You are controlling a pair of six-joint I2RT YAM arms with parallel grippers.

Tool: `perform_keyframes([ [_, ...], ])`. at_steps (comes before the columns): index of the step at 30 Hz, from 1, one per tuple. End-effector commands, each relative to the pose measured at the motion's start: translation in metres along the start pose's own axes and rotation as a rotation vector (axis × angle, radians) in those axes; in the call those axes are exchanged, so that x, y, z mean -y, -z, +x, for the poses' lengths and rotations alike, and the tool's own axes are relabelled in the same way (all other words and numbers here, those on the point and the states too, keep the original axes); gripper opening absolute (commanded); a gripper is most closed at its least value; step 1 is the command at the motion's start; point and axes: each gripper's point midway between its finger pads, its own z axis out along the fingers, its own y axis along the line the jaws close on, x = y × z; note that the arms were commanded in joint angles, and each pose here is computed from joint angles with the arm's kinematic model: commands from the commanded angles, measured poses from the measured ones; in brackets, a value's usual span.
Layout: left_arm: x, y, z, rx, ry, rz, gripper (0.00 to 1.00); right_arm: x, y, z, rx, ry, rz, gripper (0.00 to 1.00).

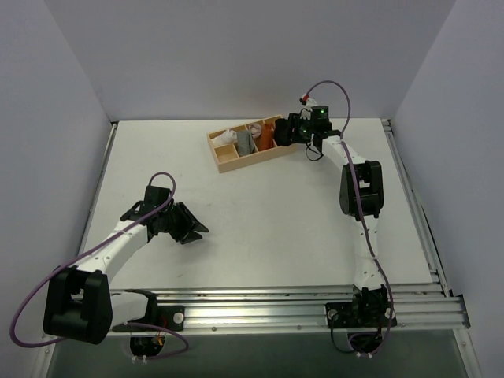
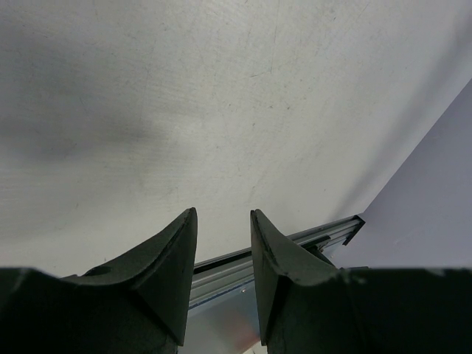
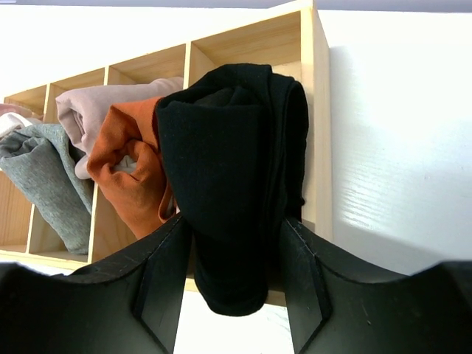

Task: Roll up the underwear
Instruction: Place the rolled underwear into the container

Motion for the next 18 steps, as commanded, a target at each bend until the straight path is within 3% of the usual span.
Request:
perform_keyframes([
  [1,0.022,0.007,-0.014,0.042,-0.027,0.061,0.43,-0.004,0.028,-0.034,0.046,0.037,0.045,0.45],
  [18,0.019,0.01,-0.009,0.039,-0.028,0.065,0.43,-0.007,0.05,-0.061,0.086,0.064,0.072,0.46],
])
